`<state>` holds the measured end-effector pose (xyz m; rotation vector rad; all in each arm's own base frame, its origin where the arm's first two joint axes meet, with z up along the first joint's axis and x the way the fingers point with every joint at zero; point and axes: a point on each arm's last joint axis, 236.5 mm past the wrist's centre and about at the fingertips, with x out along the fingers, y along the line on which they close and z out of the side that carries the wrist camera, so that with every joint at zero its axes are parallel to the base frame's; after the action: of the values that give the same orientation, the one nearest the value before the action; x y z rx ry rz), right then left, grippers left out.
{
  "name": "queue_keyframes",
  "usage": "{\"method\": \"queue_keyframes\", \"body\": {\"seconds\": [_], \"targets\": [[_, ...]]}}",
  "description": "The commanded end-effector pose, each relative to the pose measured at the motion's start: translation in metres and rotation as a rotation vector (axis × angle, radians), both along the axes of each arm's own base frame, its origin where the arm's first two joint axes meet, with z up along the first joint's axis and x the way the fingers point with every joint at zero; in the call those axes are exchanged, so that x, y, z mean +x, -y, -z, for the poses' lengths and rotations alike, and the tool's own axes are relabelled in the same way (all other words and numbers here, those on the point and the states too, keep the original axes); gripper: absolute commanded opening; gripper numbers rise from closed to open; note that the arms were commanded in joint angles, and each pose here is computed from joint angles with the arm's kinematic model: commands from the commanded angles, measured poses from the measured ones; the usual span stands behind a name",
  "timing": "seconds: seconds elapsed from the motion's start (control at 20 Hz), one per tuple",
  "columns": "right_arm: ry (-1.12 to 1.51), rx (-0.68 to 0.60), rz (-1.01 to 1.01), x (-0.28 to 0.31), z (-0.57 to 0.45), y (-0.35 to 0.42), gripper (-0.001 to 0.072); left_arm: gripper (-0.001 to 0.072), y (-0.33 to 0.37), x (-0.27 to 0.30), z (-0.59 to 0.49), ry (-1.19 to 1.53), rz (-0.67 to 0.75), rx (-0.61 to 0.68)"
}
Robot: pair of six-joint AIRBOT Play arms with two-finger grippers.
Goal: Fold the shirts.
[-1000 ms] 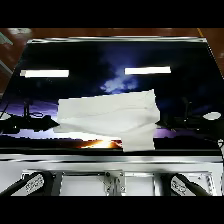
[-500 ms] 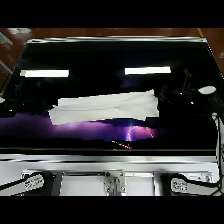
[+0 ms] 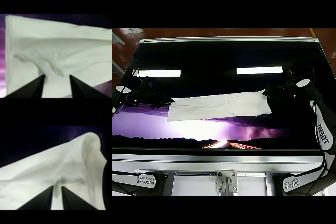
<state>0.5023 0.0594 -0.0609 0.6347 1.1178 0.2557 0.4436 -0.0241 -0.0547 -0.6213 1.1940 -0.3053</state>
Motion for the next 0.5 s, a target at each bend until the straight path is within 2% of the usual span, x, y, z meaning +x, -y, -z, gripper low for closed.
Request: {"method": "queue_keyframes", "body": {"seconds": [0.0,0.05,0.15,0.25,0.45], "targets": [[0.0,-0.068,-0.011,0.002,0.012,0.017,0.059,0.0606,0.002,0.002,0.009,-0.034,-0.002,-0.019],[0.018,-0.09,-0.032,0.002,0.007,0.026,0.0666,0.0606,0.001,0.002,0.002,-0.033,0.01,-0.029],[-0.004,-0.128,0.011,-0.003,0.002,0.056,0.0666,0.0599,-0.005,0.003,-0.016,-0.026,0.036,-0.048],[-0.076,-0.086,0.069,-0.015,0.007,0.073,0.0668,0.0599,-0.005,0.001,-0.035,-0.024,0.08,-0.068],[-0.23,0.038,0.013,-0.041,0.038,0.049,0.0668,0.0586,0.016,-0.006,-0.063,-0.022,0.158,-0.127]]}}
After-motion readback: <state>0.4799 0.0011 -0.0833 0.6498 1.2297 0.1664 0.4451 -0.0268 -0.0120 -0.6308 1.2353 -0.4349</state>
